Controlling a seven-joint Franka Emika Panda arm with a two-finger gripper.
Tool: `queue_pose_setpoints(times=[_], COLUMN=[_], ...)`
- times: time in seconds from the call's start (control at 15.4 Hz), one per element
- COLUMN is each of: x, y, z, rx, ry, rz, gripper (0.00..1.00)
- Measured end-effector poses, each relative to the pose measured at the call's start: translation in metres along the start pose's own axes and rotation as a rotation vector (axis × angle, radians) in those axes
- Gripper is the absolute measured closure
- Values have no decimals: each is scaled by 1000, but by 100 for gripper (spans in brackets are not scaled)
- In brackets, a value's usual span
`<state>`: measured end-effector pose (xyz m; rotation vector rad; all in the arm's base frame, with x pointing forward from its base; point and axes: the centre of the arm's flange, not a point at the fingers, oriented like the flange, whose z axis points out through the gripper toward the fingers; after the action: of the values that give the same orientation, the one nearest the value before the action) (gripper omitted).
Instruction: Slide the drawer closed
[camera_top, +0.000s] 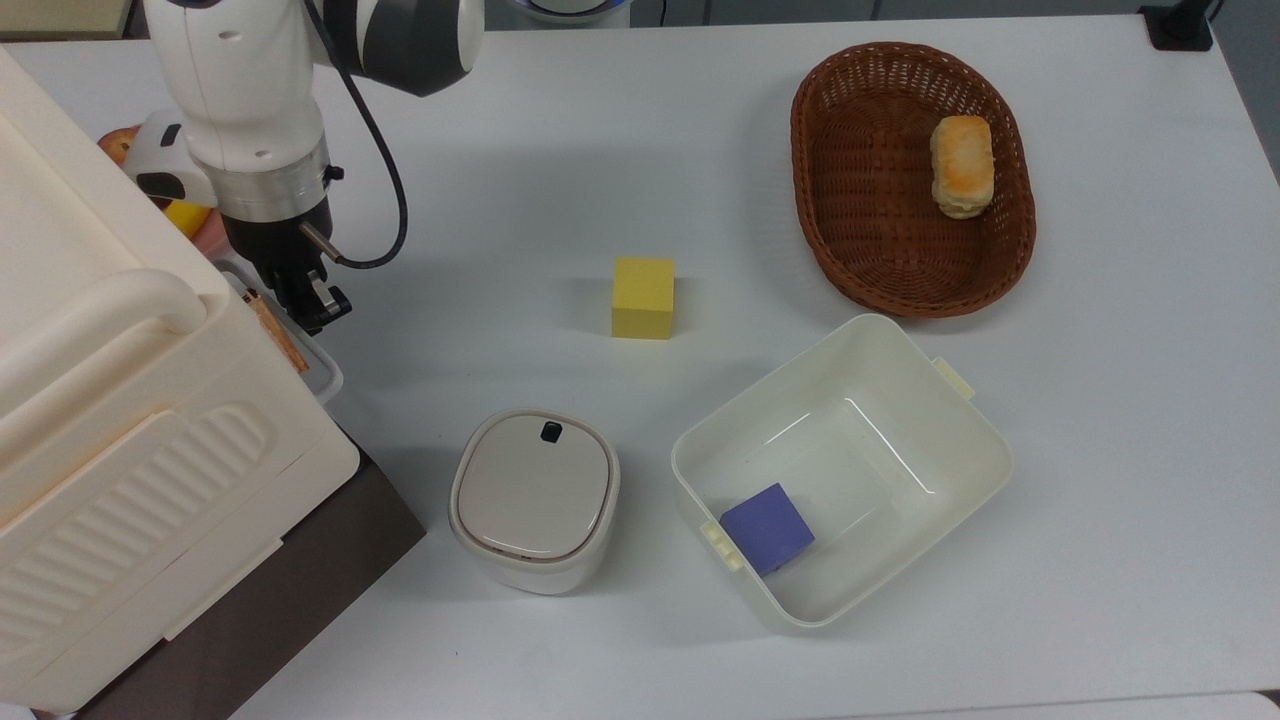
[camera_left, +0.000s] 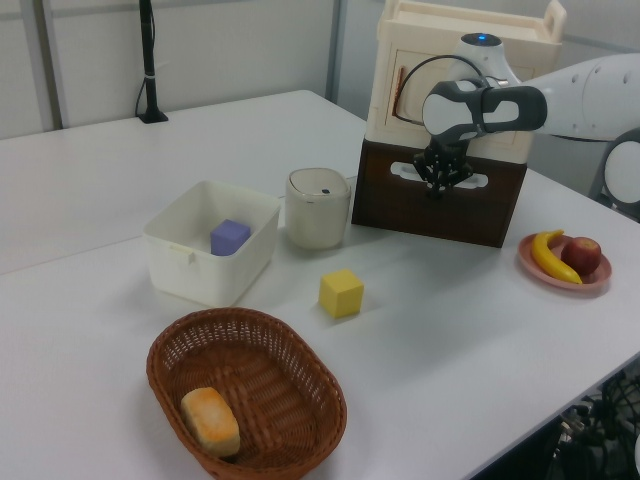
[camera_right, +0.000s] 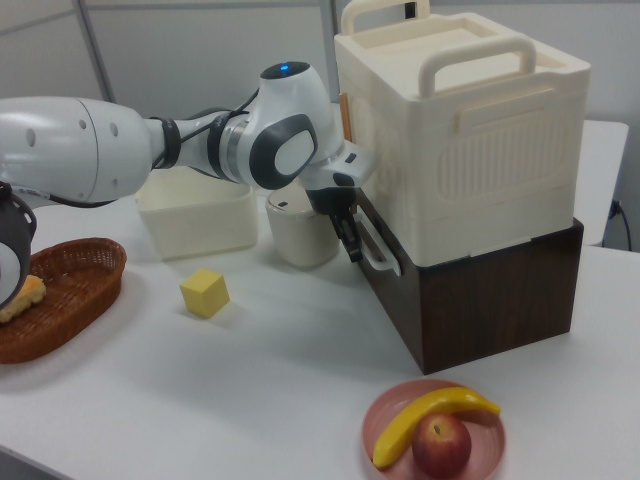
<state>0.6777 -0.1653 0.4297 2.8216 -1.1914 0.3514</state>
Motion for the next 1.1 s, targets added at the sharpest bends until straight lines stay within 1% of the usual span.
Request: queue_pose_setpoints(times=[0.19,0.26,0.39,0.52,0.58,0.65,0.71,0.78,0.91,1.04,1.1], x=[-9,-26,-53,-75,-84,-91,-98,-104,-114,-126,-131], y=[-12,-28,-52,-69,-73,-73,-73,-73,-69,-65,-65], z=[-2,-6,-20,-43,-55,-64,-72,-81,-101,-121,-130], rx=[-22,-38,-57,-54,-48,-42,-32,-18,11,18,19], ry=[3,-32,-78,-86,-83,-82,-83,-83,-82,-93,-94], rz=[-106,-178,-289,-373,-418,-471,-524,-571,-629,-660,-671], gripper=[99,99,99,99,98,93,93,89,69,51,39])
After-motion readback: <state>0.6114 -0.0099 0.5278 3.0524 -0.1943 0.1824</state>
